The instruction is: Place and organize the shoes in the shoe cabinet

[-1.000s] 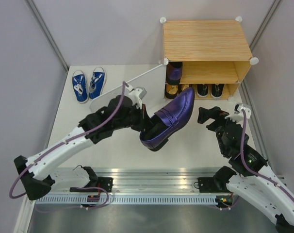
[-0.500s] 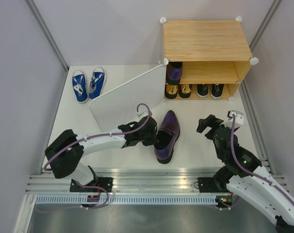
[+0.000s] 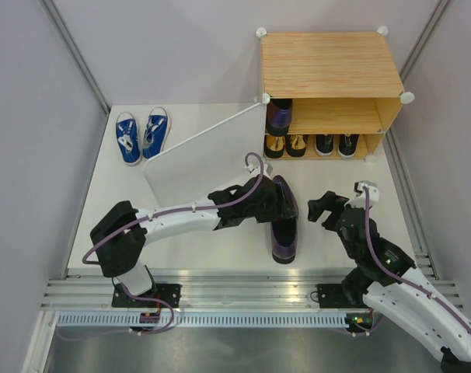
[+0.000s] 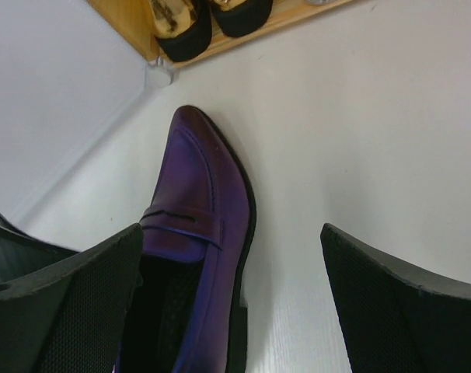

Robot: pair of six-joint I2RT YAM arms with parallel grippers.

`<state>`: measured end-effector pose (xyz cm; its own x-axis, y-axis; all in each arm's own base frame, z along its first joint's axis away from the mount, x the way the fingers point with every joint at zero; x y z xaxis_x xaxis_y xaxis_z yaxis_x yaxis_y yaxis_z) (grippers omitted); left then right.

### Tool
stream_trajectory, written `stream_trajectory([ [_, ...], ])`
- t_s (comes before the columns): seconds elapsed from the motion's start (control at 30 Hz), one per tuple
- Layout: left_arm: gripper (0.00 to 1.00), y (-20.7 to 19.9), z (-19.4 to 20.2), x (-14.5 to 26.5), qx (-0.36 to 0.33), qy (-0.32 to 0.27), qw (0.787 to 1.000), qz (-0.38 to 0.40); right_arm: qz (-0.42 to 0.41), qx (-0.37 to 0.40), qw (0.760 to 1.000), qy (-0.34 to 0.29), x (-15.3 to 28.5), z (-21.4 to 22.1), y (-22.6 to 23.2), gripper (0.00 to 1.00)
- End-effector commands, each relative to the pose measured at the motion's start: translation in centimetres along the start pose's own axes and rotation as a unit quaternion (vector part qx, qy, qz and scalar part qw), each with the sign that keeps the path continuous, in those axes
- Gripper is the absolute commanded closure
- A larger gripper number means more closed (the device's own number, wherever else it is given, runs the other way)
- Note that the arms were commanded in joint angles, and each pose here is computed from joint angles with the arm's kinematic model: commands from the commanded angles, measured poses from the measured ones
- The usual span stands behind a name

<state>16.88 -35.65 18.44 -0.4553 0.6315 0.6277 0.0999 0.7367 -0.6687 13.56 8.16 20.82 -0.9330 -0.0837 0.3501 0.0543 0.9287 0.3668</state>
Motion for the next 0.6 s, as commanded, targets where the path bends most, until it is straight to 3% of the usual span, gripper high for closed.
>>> stream_trajectory([
  [0.0, 0.33, -3.7, -1.7, 1.6, -0.052, -0.009, 0.997, 0.057, -0.032, -0.013, 0.998, 0.046, -0.2, 1.7, 0.5, 0.02],
  [0.27, 0.25, -4.5, -6.9, 8.9, -0.193, -0.107, 0.975, -0.025, -0.112, -0.014, 0.989, 0.097, -0.2, 4.2, 1.1, 0.02],
  [0.47, 0.20, -4.4, -11.1, 18.8, -0.264, -0.251, 0.929, -0.062, -0.168, -0.053, 0.972, 0.154, -0.5, 5.9, 2.6, 0.02],
  [0.57, 0.19, -2.9, -12.8, 23.2, -0.283, -0.329, 0.893, -0.119, -0.153, -0.044, 0.972, 0.174, -1.1, 6.7, 2.7, 0.02],
])
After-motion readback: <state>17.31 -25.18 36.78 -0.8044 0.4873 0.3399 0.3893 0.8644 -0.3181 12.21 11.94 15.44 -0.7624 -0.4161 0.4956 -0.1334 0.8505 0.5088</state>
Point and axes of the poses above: each gripper's point midway between its finger pads, its own x axis back along the fingers, its own y axis along the line the jaws close on, z = x × y, the point moved 9 cm from there along x, back along the fingers, and after that the axes turned 3 degrees about x, right-handed, at the moved point
